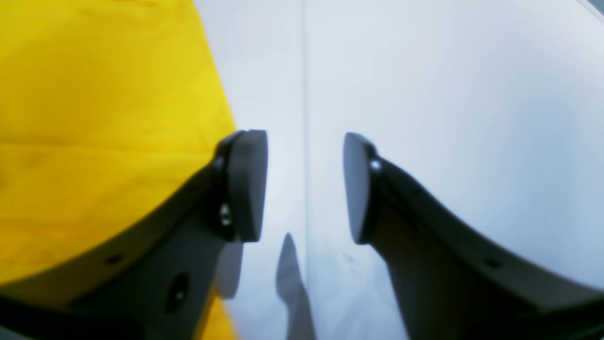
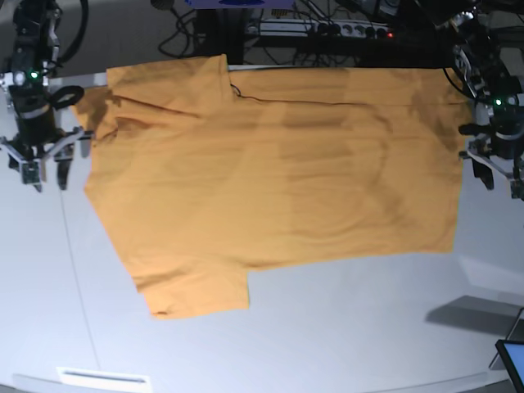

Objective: Fold the T-shirt properly
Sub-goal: 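Open both grippers, release the shoulder edge and move toward the hem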

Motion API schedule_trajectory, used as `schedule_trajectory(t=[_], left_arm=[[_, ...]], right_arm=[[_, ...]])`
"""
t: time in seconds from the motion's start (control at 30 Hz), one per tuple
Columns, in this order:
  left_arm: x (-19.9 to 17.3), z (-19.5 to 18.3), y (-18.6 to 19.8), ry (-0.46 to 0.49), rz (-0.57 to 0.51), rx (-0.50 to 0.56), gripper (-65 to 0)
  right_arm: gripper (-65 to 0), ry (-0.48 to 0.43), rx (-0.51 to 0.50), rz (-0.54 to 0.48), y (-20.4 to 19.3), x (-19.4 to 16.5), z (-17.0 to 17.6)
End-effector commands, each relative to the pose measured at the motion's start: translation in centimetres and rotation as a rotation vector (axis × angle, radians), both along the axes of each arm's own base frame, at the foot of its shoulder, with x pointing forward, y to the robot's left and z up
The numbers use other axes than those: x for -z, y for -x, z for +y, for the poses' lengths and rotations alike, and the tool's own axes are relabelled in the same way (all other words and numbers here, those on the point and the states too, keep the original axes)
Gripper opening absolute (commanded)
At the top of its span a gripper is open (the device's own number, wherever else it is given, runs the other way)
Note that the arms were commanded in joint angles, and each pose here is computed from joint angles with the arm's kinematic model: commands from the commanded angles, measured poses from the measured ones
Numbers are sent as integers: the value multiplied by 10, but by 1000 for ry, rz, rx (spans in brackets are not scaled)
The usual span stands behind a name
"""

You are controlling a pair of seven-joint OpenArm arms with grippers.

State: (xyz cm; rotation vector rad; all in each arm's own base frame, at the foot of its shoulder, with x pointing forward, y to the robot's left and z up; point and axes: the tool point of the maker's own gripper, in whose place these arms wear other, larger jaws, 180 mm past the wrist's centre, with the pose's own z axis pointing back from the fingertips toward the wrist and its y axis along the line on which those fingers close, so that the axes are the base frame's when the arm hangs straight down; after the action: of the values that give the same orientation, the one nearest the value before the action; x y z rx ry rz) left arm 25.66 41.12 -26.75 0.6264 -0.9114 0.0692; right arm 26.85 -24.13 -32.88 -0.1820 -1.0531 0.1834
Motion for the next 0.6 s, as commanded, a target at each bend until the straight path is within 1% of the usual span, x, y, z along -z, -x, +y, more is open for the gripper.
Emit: schedule_trajectory(t=[0.0, 0.13, 0.17, 0.27, 0.37, 0.47, 0.57], left_arm=[[-19, 7, -3, -36, -37, -7, -208], [-23, 7, -9, -39, -51, -6, -200], [-24, 7, -11, -36, -57, -9, -200], [-22, 11, -14, -23, -60, -20, -200], [-20, 18, -14, -32, -40, -20, -200], [-14, 23, -13, -26, -22, -28, -200], [-8, 30, -11, -22, 0, -37, -200]], right_arm=[[-371, 15, -31, -37, -12, -16, 3], [-371, 40, -150, 59, -30, -15, 21], [-371, 44, -166, 68, -34, -17, 23], [-371, 65, -165, 73, -44, -27, 16], [-371, 101, -175, 95, -55, -37, 10], [-371, 144, -209, 125, -64, -44, 10], [-371, 174, -233, 129, -74, -53, 11]])
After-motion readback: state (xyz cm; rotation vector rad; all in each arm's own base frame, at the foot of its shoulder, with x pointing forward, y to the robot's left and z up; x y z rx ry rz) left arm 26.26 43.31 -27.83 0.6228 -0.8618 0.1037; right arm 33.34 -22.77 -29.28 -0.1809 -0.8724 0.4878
